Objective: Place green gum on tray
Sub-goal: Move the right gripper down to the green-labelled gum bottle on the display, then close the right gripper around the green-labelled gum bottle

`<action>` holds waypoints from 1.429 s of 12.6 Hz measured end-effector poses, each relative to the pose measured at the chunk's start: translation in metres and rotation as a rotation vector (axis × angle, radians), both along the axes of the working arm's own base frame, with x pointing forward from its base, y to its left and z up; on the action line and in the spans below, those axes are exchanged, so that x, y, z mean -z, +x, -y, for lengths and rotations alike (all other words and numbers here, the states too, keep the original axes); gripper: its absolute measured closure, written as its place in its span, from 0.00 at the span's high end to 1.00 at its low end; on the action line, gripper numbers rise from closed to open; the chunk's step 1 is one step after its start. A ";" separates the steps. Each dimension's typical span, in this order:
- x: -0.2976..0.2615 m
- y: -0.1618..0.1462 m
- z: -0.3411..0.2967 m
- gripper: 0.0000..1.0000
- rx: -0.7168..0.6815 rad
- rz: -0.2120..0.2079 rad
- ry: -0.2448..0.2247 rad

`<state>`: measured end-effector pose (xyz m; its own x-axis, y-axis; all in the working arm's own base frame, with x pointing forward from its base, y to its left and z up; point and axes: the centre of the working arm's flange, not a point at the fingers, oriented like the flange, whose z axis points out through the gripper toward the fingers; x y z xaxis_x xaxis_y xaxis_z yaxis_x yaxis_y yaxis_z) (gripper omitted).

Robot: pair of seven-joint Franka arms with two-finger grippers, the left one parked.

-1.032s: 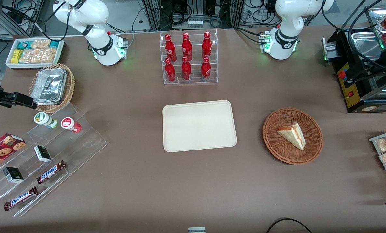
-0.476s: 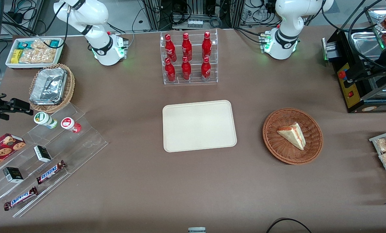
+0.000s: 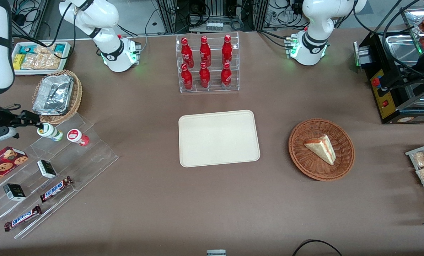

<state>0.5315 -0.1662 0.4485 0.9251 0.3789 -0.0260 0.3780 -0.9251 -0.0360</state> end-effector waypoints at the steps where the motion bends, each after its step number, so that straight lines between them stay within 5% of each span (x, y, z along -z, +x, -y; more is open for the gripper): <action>1: 0.007 -0.002 -0.001 0.98 -0.019 0.003 0.000; 8: 0.045 -0.022 -0.006 0.99 -0.108 0.067 -0.019; 18: 0.066 -0.035 0.003 0.99 -0.101 0.065 -0.016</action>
